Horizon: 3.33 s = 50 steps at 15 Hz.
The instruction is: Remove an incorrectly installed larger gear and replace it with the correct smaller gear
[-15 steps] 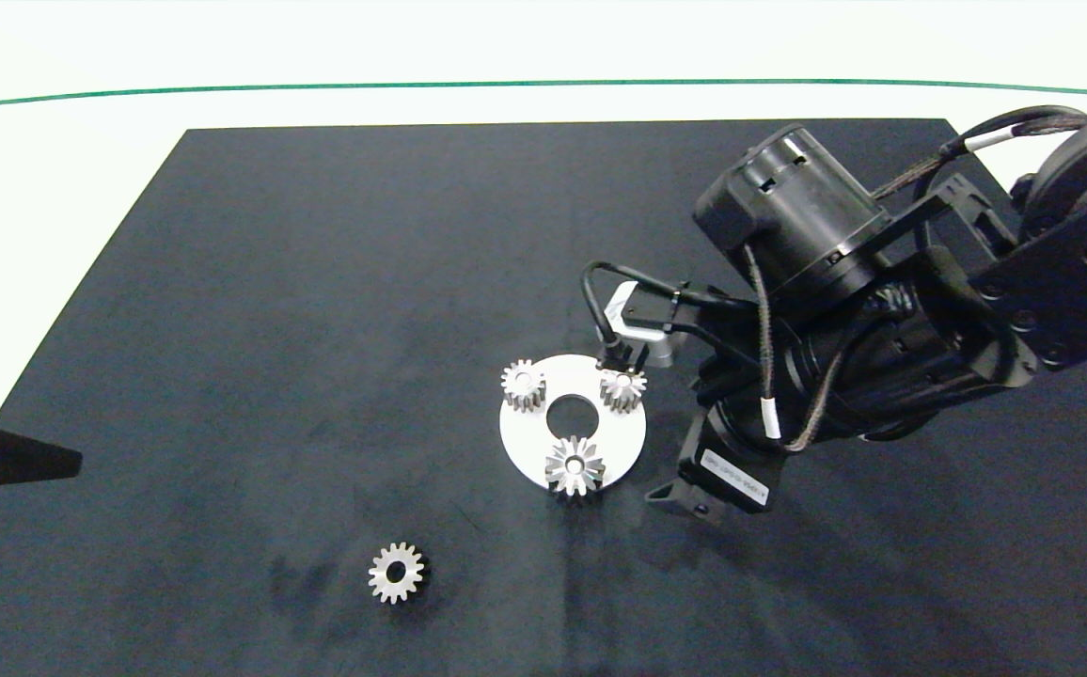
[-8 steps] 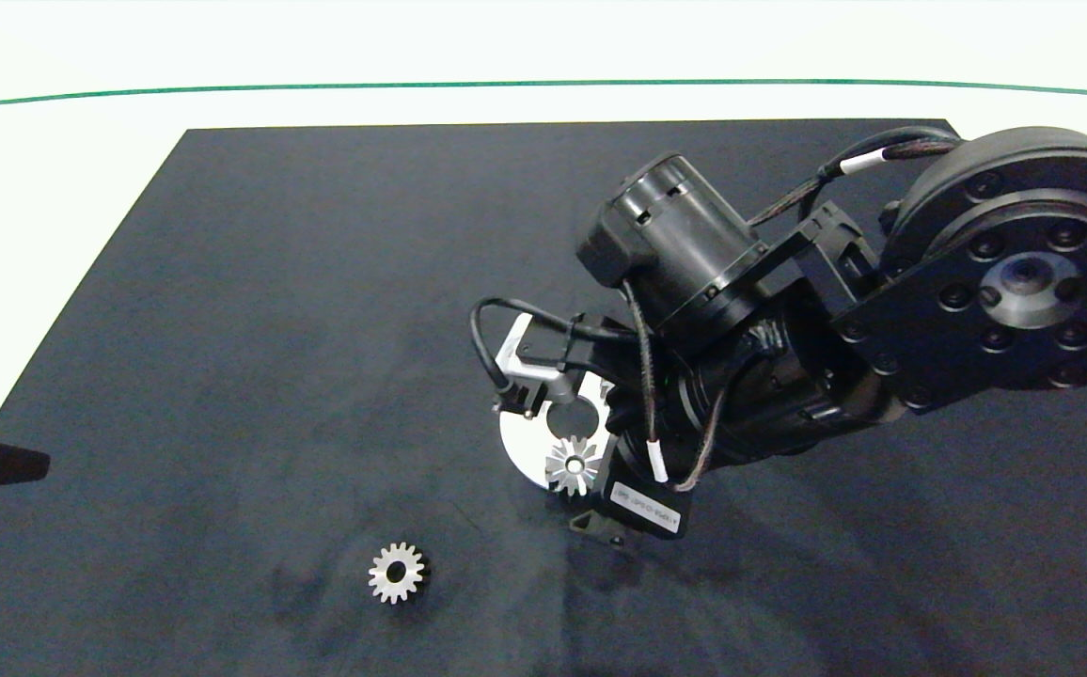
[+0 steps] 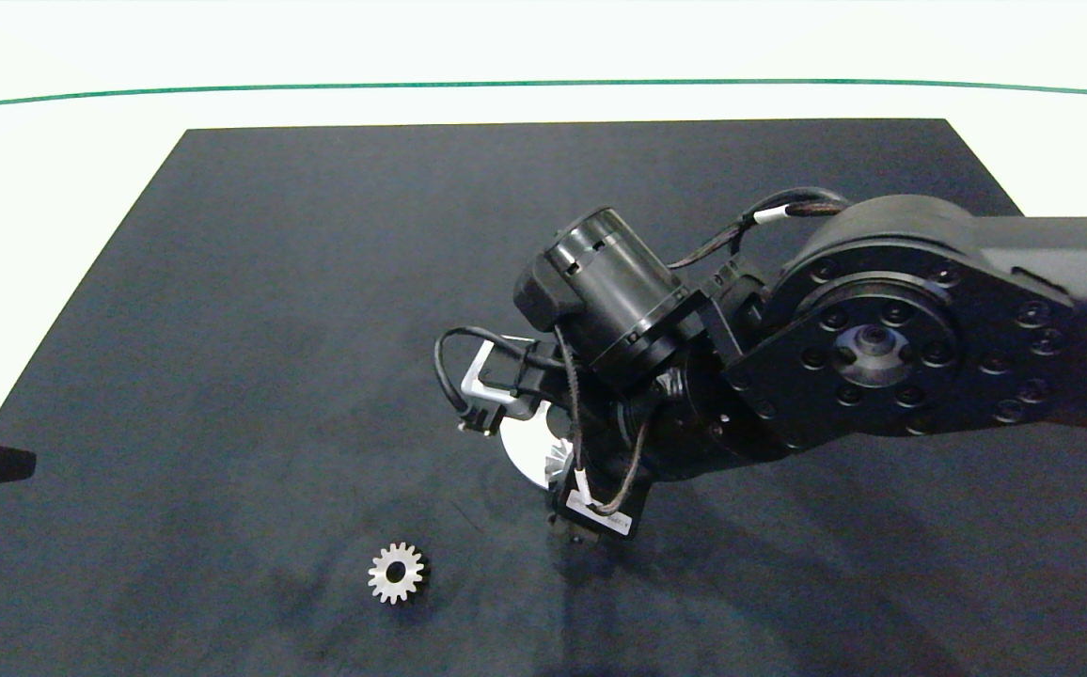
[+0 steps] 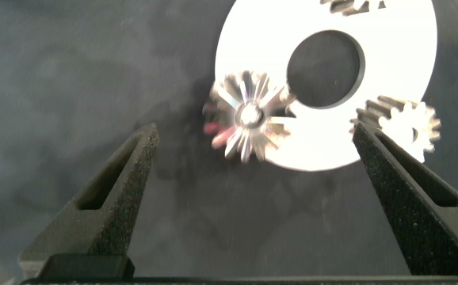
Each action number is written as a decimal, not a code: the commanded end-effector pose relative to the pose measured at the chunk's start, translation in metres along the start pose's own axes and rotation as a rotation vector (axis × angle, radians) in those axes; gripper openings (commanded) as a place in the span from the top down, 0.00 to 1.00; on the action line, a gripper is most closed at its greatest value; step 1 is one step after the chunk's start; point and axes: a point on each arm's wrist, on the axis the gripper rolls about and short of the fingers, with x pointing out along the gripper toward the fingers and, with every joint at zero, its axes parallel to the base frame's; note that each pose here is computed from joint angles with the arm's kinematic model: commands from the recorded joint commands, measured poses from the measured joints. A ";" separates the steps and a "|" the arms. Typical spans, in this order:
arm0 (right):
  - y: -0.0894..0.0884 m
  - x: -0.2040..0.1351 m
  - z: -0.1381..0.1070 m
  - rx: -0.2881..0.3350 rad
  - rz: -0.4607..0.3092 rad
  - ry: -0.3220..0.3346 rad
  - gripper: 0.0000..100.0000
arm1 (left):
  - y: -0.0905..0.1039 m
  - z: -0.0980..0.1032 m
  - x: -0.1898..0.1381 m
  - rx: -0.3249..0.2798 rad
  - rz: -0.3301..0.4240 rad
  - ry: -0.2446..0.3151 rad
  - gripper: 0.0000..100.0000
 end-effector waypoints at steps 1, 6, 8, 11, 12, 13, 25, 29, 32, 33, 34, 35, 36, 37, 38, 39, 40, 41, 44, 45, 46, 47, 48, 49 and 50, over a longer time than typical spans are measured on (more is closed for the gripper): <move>0.004 0.013 0.000 -0.008 0.008 0.029 0.00 | 0.000 -0.001 -0.001 -0.002 0.001 0.001 0.00; 0.003 0.019 -0.003 -0.004 0.012 0.052 0.07 | 0.000 -0.001 -0.001 -0.002 0.002 0.003 0.00; 0.001 0.024 -0.005 0.011 0.017 0.061 0.12 | 0.000 -0.001 -0.001 -0.002 0.002 0.003 0.00; -0.004 0.027 -0.008 0.031 0.022 0.066 0.18 | 0.000 -0.001 -0.001 -0.002 0.002 0.003 0.00; -0.005 0.028 -0.009 0.034 0.025 0.069 0.19 | 0.000 -0.001 -0.001 -0.002 0.002 0.003 0.00; -0.006 0.028 -0.009 0.035 0.027 0.071 0.22 | 0.000 -0.001 -0.001 -0.002 0.002 0.003 0.00; -0.004 0.033 -0.009 0.034 0.024 0.077 0.46 | 0.001 -0.003 -0.005 -0.004 -0.002 -0.012 0.00; -0.004 0.033 -0.010 0.027 0.027 0.082 0.54 | 0.001 -0.003 -0.007 -0.005 -0.003 -0.018 0.00; -0.004 0.030 -0.010 0.027 0.040 0.073 0.60 | 0.001 -0.003 -0.007 -0.006 -0.003 -0.018 0.00; -0.004 0.031 -0.010 0.026 0.041 0.075 0.61 | 0.001 -0.003 -0.007 -0.007 -0.003 -0.020 0.00; -0.004 0.031 -0.010 0.028 0.041 0.075 0.64 | 0.001 -0.004 -0.007 -0.007 -0.004 -0.021 0.00; -0.005 0.030 -0.009 0.031 0.041 0.071 0.66 | 0.001 -0.003 -0.008 -0.007 -0.004 -0.023 0.00; -0.005 0.029 -0.009 0.032 0.039 0.068 0.67 | 0.001 -0.003 -0.008 -0.007 -0.004 -0.023 0.00; -0.005 0.028 -0.009 0.032 0.038 0.065 0.70 | 0.001 -0.003 -0.008 -0.007 -0.004 -0.023 0.00; -0.006 0.026 -0.010 0.033 0.037 0.063 0.72 | 0.001 -0.003 -0.008 -0.007 -0.004 -0.024 0.00; -0.006 0.023 -0.009 0.034 0.036 0.056 0.73 | 0.001 -0.003 -0.008 -0.007 -0.004 -0.023 0.00; -0.007 0.020 -0.009 0.035 0.035 0.048 0.76 | 0.001 -0.003 -0.008 -0.008 -0.003 -0.023 0.00; -0.008 0.017 -0.009 0.037 0.032 0.041 0.78 | 0.002 -0.004 -0.009 -0.007 -0.005 -0.027 0.00; -0.010 0.000 -0.008 0.038 0.033 0.003 0.84 | 0.002 -0.005 -0.010 -0.007 -0.006 -0.030 0.00; -0.009 -0.005 -0.009 0.038 0.037 -0.006 0.87 | 0.002 -0.005 -0.010 -0.008 -0.005 -0.030 0.00; -0.006 -0.014 -0.010 0.029 0.044 -0.022 0.88 | 0.002 -0.005 -0.010 -0.009 -0.005 -0.032 0.00; -0.006 -0.021 -0.012 0.030 0.043 -0.029 0.90 | 0.002 -0.005 -0.010 -0.011 -0.003 -0.032 0.00; -0.006 -0.028 -0.015 0.031 0.045 -0.038 0.93 | 0.002 -0.004 -0.011 -0.012 -0.002 -0.034 0.00; -0.006 -0.034 -0.019 0.036 0.047 -0.041 0.94 | 0.002 -0.004 -0.011 -0.012 -0.002 -0.035 0.00; -0.004 -0.044 -0.032 0.037 0.051 -0.024 0.96 | 0.002 -0.004 -0.011 -0.013 -0.002 -0.038 0.00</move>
